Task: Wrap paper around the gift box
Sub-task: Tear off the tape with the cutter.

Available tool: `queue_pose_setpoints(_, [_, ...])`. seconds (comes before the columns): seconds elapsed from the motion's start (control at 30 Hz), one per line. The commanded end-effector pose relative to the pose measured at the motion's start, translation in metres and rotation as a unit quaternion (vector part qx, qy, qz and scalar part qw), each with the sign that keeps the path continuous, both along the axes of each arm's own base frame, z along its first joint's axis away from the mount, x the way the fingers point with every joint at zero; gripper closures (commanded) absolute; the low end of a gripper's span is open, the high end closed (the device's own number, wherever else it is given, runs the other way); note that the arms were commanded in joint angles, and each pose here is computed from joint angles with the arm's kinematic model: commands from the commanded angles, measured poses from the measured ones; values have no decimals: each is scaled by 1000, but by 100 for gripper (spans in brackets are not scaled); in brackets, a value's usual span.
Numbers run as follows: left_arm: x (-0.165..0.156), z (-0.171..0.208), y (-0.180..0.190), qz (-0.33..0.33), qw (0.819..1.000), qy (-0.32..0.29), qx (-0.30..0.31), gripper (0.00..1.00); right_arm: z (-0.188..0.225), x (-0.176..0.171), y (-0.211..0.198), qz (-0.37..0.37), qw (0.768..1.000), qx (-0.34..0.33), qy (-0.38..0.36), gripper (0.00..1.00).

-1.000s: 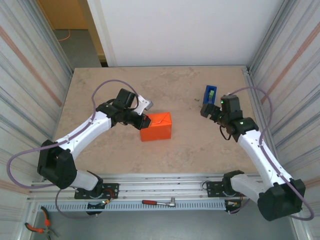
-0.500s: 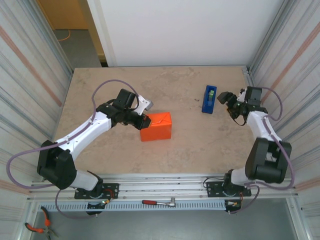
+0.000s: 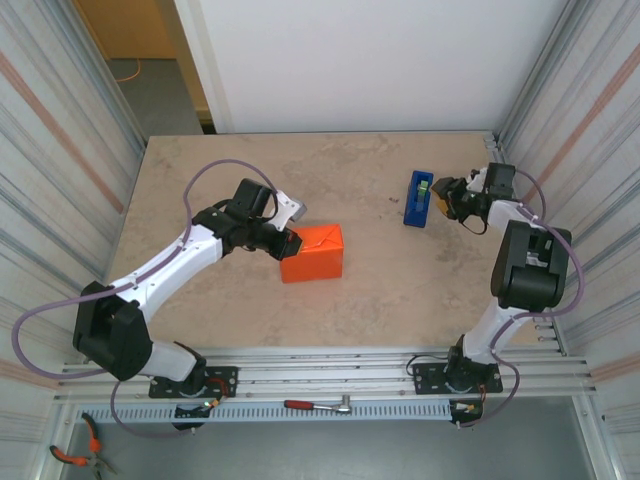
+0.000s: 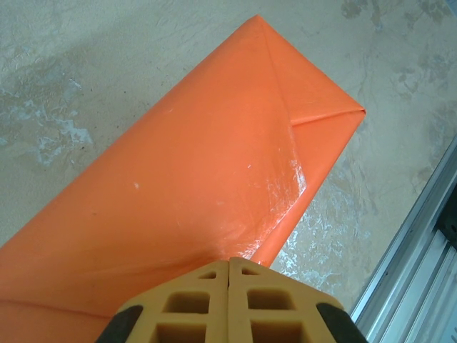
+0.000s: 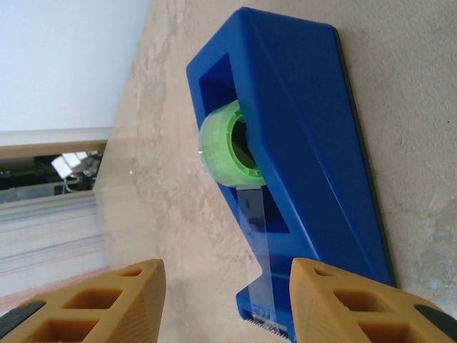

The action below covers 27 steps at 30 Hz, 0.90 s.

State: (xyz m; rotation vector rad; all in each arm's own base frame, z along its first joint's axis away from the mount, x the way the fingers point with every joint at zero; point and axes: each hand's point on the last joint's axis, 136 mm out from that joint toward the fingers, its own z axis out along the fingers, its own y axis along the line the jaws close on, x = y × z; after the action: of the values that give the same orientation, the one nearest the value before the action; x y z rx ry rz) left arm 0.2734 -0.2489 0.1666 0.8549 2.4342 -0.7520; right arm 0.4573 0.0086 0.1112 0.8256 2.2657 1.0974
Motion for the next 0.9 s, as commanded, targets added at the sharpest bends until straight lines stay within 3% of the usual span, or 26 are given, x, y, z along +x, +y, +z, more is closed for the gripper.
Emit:
queue_pose_setpoints(0.0, [-27,-68,33,20,989,92,113,100,1,8,6,13,1000,19,-6,53])
queue_pose_setpoints(0.87, [-27,-70,34,18,988,95,116,100,-27,10,27,43,998,40,18,74])
